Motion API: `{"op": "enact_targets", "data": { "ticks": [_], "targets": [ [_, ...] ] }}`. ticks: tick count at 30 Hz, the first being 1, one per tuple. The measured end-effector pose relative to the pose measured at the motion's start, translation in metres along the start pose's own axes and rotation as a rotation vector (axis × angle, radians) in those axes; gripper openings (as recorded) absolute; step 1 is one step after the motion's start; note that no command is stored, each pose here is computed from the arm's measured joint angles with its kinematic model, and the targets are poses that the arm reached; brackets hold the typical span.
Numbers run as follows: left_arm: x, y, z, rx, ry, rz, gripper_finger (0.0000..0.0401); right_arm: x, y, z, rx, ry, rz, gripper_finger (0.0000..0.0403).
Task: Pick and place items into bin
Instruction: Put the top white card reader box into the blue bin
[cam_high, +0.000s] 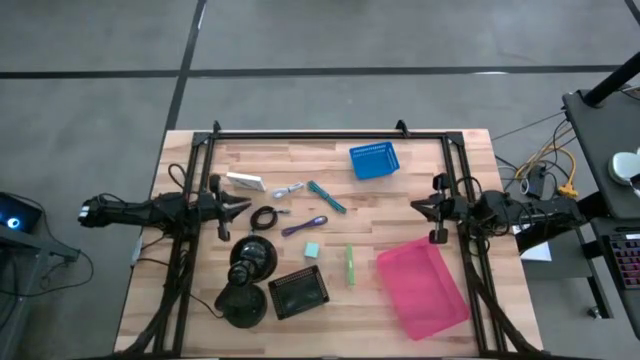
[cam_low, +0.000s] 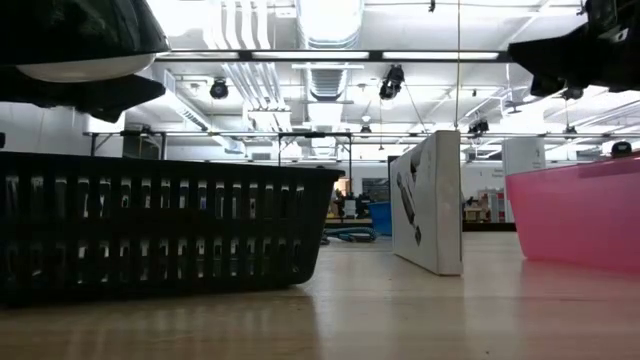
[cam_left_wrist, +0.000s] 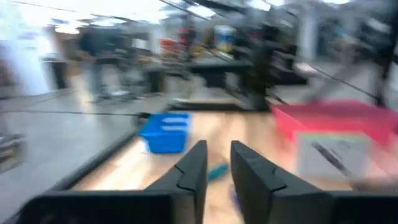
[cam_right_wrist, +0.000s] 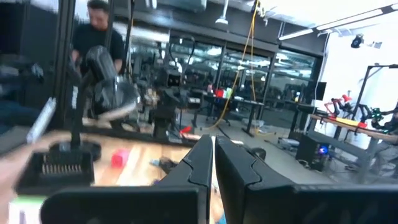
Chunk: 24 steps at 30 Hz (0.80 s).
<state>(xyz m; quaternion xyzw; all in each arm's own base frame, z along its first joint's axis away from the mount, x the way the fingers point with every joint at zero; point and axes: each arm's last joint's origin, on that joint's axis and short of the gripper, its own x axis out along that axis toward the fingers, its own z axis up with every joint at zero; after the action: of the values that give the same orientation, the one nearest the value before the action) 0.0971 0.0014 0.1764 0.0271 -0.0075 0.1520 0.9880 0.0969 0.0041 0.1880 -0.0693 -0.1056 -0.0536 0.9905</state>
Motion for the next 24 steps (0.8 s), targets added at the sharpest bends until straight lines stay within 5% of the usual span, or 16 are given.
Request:
{"op": "enact_targets", "data": {
  "ticks": [10,24],
  "targets": [
    [0.0,0.001,0.009,-0.017,-0.09,0.023,0.0171,0.0,-0.001,0.001,-0.115,-0.004,-0.037,0.0009],
    [0.006,-0.002,0.028,0.005,-0.059,-0.014,0.018,0.001,-0.003,-0.002,-0.04,0.035,-0.104,0.0009]
  ]
}}
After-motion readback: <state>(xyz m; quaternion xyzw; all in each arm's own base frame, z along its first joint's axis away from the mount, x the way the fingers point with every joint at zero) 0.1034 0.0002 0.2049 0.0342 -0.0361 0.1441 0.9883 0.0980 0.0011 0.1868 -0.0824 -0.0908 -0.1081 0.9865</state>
